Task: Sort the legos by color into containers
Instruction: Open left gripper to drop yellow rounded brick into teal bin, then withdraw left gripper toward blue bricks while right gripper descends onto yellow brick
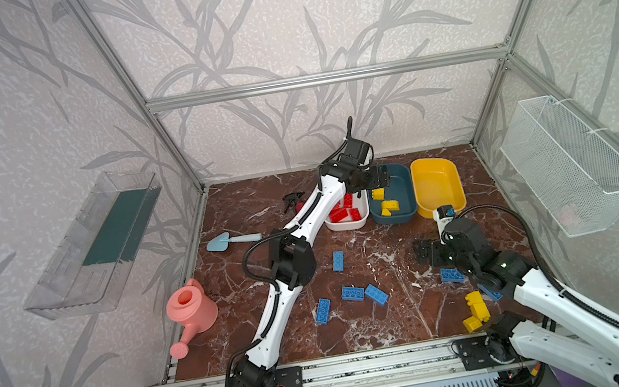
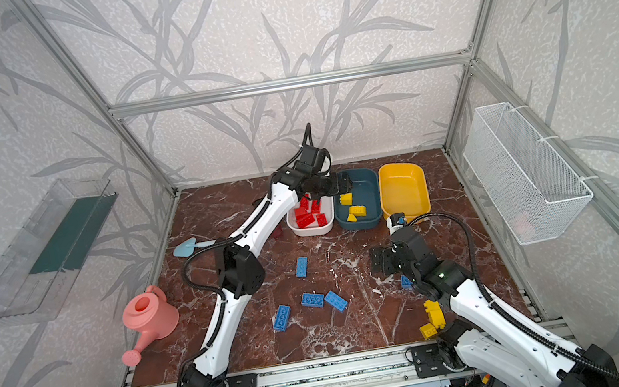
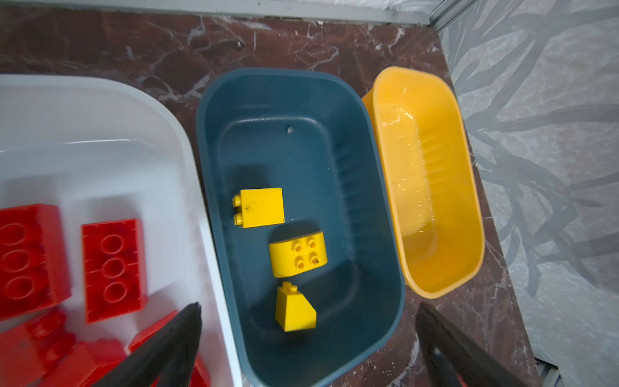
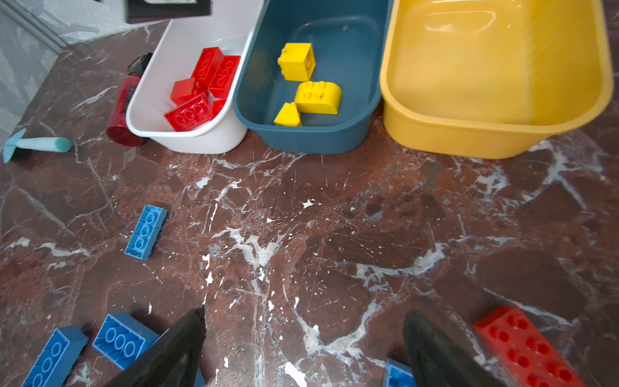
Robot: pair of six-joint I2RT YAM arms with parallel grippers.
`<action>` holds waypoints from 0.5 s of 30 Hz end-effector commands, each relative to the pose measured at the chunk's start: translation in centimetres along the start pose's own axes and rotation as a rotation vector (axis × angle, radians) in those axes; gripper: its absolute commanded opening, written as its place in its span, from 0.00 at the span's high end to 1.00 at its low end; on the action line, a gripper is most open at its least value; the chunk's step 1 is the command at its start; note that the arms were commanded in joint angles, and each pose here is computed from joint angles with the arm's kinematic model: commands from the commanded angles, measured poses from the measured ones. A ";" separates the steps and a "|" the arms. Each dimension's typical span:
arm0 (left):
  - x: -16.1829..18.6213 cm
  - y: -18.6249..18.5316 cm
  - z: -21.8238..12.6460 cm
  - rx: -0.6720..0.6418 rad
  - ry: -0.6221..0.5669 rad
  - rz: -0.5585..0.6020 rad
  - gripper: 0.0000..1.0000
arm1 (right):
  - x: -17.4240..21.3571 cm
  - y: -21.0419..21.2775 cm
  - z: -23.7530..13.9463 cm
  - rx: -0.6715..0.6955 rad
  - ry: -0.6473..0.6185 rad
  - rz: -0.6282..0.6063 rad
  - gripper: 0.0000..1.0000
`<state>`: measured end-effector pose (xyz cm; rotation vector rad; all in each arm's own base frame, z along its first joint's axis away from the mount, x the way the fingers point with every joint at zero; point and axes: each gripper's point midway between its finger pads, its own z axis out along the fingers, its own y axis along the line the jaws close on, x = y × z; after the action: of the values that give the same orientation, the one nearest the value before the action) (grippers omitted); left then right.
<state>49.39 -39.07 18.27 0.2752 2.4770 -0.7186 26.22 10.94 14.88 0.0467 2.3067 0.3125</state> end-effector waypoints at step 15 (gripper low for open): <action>8.8 2.2 -8.6 -0.005 -0.082 -0.090 0.02 | 4.6 -10.2 -4.8 0.592 0.278 0.244 0.01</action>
<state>39.85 -31.63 18.95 0.1563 2.4598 -0.7090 22.68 2.84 12.49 0.5076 2.5422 -0.1316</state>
